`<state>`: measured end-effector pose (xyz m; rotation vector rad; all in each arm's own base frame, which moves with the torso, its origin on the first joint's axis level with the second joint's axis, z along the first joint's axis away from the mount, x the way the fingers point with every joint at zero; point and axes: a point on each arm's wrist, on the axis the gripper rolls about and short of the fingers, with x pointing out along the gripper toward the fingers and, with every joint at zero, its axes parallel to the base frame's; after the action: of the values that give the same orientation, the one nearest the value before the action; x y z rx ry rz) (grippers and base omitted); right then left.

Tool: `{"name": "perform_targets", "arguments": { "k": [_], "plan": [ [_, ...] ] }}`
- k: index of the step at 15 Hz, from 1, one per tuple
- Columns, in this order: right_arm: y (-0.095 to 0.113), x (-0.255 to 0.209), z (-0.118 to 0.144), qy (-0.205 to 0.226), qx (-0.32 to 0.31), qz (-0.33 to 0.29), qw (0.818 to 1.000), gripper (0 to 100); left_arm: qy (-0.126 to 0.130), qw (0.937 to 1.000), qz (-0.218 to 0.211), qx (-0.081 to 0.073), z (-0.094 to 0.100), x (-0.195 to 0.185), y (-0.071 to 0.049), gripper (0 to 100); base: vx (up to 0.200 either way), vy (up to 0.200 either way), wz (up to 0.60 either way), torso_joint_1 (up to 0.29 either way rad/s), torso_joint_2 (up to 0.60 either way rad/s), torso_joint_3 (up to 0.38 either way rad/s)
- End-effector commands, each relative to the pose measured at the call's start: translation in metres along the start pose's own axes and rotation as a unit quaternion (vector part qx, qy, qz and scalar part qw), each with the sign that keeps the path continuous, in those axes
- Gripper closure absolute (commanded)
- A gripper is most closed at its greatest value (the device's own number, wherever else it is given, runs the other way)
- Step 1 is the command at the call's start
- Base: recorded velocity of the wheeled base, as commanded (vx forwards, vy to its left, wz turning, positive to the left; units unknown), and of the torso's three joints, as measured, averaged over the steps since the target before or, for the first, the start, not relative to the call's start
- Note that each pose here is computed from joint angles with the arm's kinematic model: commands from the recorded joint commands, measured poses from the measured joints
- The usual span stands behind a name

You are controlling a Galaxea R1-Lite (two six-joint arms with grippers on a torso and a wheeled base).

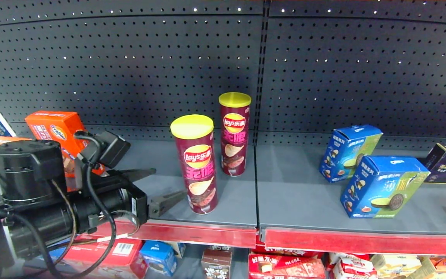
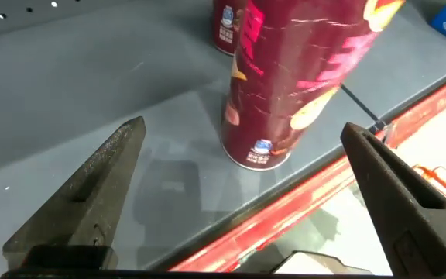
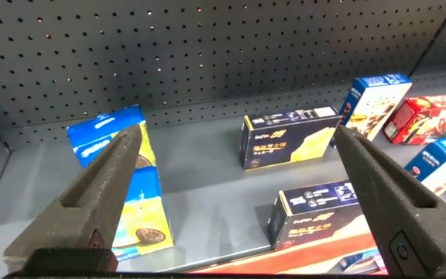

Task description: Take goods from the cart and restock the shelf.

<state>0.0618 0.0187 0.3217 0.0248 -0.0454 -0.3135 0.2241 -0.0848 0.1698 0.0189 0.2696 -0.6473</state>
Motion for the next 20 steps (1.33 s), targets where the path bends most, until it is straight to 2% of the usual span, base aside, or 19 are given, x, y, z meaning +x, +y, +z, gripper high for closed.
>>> {"name": "perform_targets", "arguments": {
  "k": [1, 7, 18, 20],
  "plan": [
    [-0.001, 0.000, -0.001, 0.001, -0.001, -0.001, 1.000, 0, 0.006, 1.0000, -0.001, -0.001, 0.002, 0.015, 0.004, 0, 0.000, 0.000, 0.00, 0.000, 0.00, 0.000],
    [-0.001, -0.001, 0.000, -0.001, 0.000, -0.001, 1.000, 0, 0.005, 1.0000, 0.001, -0.001, 0.008, 0.040, 0.013, 0, 0.000, 0.000, 0.00, 0.000, 0.00, 0.000],
    [0.006, 0.005, 0.001, 0.003, -0.003, 0.003, 1.000, 0, -0.005, 1.0000, 0.005, 0.002, 0.010, 0.023, 0.008, 0, 0.000, 0.000, 0.00, 0.000, 0.00, 0.000],
    [0.008, 0.007, 0.002, 0.003, -0.003, 0.004, 1.000, 0, 0.000, 1.0000, 0.004, 0.001, 0.006, 0.018, 0.006, 0, 0.000, 0.000, 0.00, 0.000, 0.00, 0.000]
  ]
}}
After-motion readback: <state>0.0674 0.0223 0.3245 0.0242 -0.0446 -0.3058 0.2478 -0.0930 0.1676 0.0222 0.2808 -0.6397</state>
